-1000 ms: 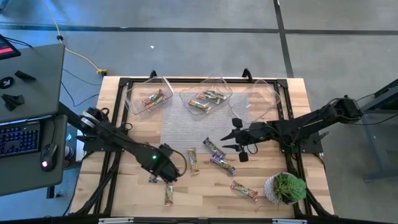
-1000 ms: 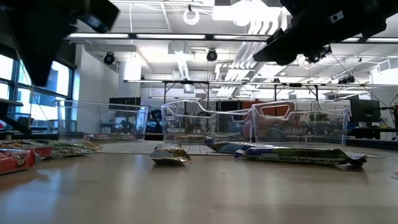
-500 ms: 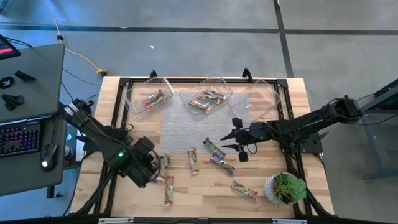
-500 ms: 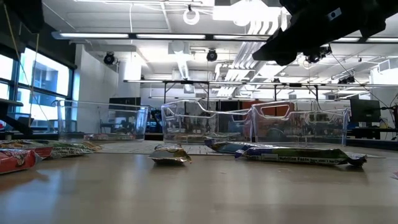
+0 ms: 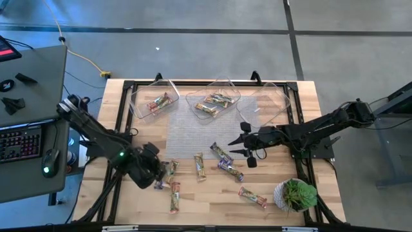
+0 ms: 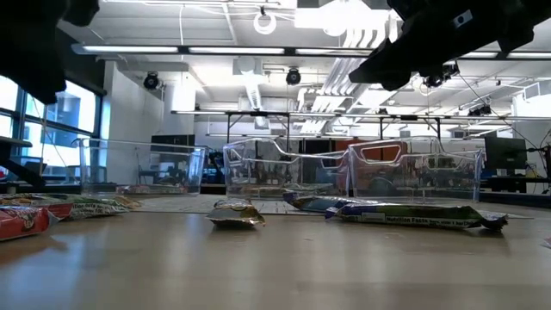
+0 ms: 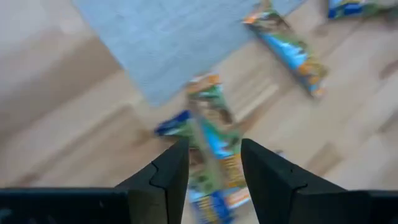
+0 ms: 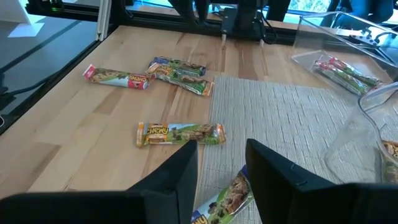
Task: Pick and place Granola Bars by type
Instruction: Put the yellow granola bar into the middle transparent bin
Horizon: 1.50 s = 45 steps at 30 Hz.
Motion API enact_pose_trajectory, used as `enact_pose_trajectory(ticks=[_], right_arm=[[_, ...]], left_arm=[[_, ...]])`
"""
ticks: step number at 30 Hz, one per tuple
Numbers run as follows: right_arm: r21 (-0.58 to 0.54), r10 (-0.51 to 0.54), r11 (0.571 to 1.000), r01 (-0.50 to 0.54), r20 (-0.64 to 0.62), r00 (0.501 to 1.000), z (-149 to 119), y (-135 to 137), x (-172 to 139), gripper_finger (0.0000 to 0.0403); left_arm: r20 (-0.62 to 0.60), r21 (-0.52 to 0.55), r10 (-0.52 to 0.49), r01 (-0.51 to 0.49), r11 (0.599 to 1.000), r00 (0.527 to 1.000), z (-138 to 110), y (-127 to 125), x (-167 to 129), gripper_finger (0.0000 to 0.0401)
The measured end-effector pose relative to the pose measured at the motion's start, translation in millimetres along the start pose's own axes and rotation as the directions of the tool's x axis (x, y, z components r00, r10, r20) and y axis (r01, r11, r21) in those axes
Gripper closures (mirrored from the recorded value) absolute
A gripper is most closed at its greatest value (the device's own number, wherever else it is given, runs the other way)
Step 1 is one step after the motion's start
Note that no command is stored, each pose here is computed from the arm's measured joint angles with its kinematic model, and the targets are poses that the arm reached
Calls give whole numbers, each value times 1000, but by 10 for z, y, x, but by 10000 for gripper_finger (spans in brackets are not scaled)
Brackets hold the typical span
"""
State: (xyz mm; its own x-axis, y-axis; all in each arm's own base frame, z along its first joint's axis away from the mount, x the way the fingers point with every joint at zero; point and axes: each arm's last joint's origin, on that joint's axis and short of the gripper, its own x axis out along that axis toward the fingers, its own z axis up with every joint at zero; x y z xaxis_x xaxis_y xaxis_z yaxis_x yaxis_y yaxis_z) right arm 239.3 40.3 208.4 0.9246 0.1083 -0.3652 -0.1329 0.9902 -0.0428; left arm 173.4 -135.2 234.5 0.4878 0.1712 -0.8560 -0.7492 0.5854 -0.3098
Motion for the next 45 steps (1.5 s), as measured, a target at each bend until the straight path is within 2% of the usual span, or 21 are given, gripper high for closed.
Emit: enact_pose_trajectory(ticks=[2, 6, 10, 13, 17, 26, 33, 41, 45], right_arm=[[0, 0, 1000, 0, 0, 1000, 0, 0, 0, 284], [0, 0, 1000, 0, 6, 1000, 6, 0, 1, 284], [1, 0, 1000, 0, 18, 1000, 19, 0, 1, 284], [1, 0, 1000, 0, 18, 1000, 19, 0, 1, 284], [1, 0, 1000, 0, 18, 1000, 19, 0, 1, 284], [-8, 0, 1000, 1, 15, 1000, 16, 0, 1, 284], [-17, -1, 1000, 1, 16, 1000, 17, 0, 1, 284], [-18, -1, 1000, 1, 15, 1000, 17, -1, 1, 284], [-18, -1, 1000, 1, 15, 1000, 16, 0, 1, 284]], left_arm=[[-23, -41, -43, 42, 998, 999, -13, -29, 86, 261], [-60, -43, -83, 80, 996, 995, -6, -125, 328, 261], [-150, -10, -56, 55, 998, 987, 48, -178, 536, 261], [-220, -16, 0, -4, 1000, 976, 82, -160, 676, 261], [-260, -16, 32, -38, 999, 965, 130, -152, 804, 261], [-244, 44, 17, -6, 999, 970, 129, -204, 935, 261], [-92, 49, 86, -82, 995, 992, 186, -157, 969, 261], [-122, 17, 129, -127, 992, 984, 357, -89, 1077, 261], [-187, 3, 153, -156, 988, 970, 388, -53, 1164, 261]])
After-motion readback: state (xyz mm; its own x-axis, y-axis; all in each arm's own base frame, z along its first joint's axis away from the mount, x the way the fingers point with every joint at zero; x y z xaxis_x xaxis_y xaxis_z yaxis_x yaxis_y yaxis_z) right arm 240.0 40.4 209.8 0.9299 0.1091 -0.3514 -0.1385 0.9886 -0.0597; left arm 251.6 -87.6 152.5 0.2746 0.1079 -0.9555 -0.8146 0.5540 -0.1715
